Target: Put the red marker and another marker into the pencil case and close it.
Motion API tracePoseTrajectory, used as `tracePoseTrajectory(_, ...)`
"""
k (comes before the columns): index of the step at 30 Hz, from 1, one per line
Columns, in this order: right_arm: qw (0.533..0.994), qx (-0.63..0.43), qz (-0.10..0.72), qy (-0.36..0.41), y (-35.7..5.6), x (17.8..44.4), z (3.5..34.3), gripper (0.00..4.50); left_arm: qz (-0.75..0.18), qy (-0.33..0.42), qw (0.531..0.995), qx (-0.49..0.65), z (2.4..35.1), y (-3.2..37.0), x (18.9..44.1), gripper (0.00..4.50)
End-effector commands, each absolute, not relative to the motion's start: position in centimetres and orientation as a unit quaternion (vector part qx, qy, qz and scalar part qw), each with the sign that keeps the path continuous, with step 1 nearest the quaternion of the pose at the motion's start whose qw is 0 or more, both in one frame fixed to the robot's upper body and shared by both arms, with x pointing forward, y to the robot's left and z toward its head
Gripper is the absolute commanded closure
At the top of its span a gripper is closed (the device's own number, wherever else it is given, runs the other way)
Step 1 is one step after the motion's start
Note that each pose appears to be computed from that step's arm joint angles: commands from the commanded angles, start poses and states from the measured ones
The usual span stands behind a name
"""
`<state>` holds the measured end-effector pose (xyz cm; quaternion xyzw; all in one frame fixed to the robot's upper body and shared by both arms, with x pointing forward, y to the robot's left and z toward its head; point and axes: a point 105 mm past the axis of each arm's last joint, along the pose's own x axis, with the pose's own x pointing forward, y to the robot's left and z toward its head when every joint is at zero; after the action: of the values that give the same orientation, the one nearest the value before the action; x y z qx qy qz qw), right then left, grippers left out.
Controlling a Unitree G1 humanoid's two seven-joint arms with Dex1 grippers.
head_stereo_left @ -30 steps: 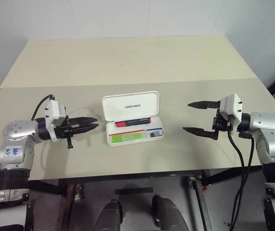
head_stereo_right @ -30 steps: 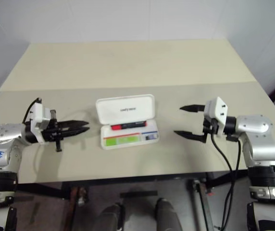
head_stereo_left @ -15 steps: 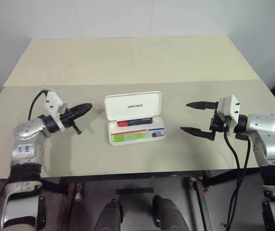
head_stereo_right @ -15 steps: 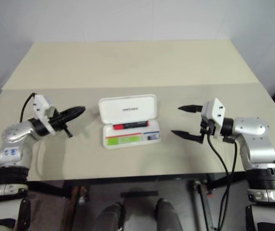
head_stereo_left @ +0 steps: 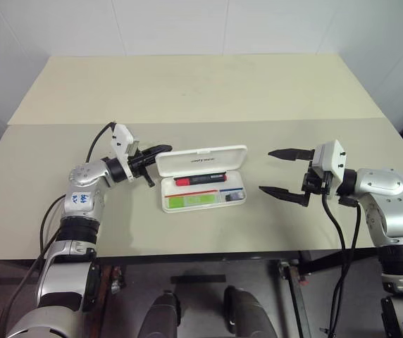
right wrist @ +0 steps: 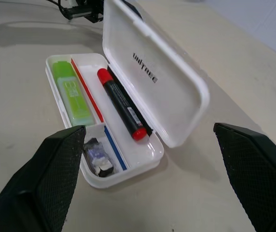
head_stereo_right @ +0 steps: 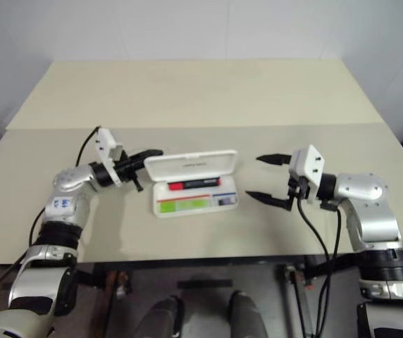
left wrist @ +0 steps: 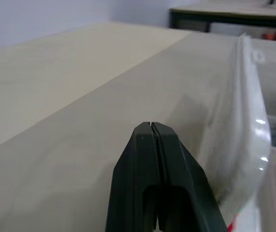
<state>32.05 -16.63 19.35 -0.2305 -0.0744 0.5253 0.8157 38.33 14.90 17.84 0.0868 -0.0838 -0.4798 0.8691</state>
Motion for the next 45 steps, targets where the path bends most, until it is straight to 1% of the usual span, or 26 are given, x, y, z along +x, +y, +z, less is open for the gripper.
tracePoseTrajectory(1, 0.814, -0.229, 0.525, -0.095, -16.2, 31.6, 20.1, 0.0, -0.504, -0.123, 0.845, 0.128, 19.5, 15.0, 37.4, 4.48)
tracePoseTrajectory(5, 0.816, -0.225, 0.523, -0.095, -16.1, 31.5, 20.0, 0.0, -0.54, -0.109, 0.814, 0.184, 18.8, 14.6, 36.6, 4.48)
tracePoseTrajectory(8, 0.818, -0.224, 0.522, -0.096, -16.1, 31.6, 20.0, 0.0, -0.578, -0.092, 0.781, 0.217, 18.0, 13.5, 35.7, 4.48)
tracePoseTrajectory(10, 0.818, -0.223, 0.521, -0.096, -16.1, 31.6, 20.0, 0.0, -0.591, -0.085, 0.769, 0.228, 17.7, 13.2, 35.4, 4.48)
tracePoseTrajectory(14, 0.821, -0.222, 0.518, -0.099, -15.9, 31.5, 20.0, 0.0, -0.654, -0.054, 0.715, 0.242, 16.2, 11.5, 33.4, 4.48)
tracePoseTrajectory(17, 0.82, -0.226, 0.516, -0.107, -15.6, 31.2, 20.1, 0.0, -0.674, -0.04, 0.7, 0.233, 15.5, 10.8, 32.6, 4.48)
tracePoseTrajectory(20, 0.82, -0.223, 0.515, -0.115, -15.2, 30.8, 20.3, 0.0, -0.679, -0.033, 0.696, 0.231, 15.1, 10.4, 32.4, 4.48)
tracePoseTrajectory(25, 0.828, -0.214, 0.505, -0.122, -14.7, 30.4, 20.4, 0.0, -0.679, -0.006, 0.688, 0.255, 13.5, 9.1, 33.0, 4.48)
tracePoseTrajectory(29, 0.834, -0.209, 0.495, -0.127, -14.7, 30.1, 20.5, 0.0, -0.672, 0.004, 0.694, 0.257, 13.1, 8.7, 33.5, 4.48)
tracePoseTrajectory(34, 0.839, -0.204, 0.488, -0.131, -14.5, 29.9, 20.4, 0.0, -0.661, 0.02, 0.705, 0.256, 12.8, 8.7, 34.1, 4.48)
tracePoseTrajectory(42, 0.841, -0.196, 0.485, -0.14, -13.6, 29.6, 20.8, 0.0, -0.644, 0.085, 0.705, 0.285, 10.5, 9.8, 34.3, 4.48)
tracePoseTrajectory(45, 0.84, -0.191, 0.487, -0.142, -13.3, 29.5, 20.9, 0.0, -0.644, 0.078, 0.707, 0.281, 10.5, 9.8, 34.1, 4.48)
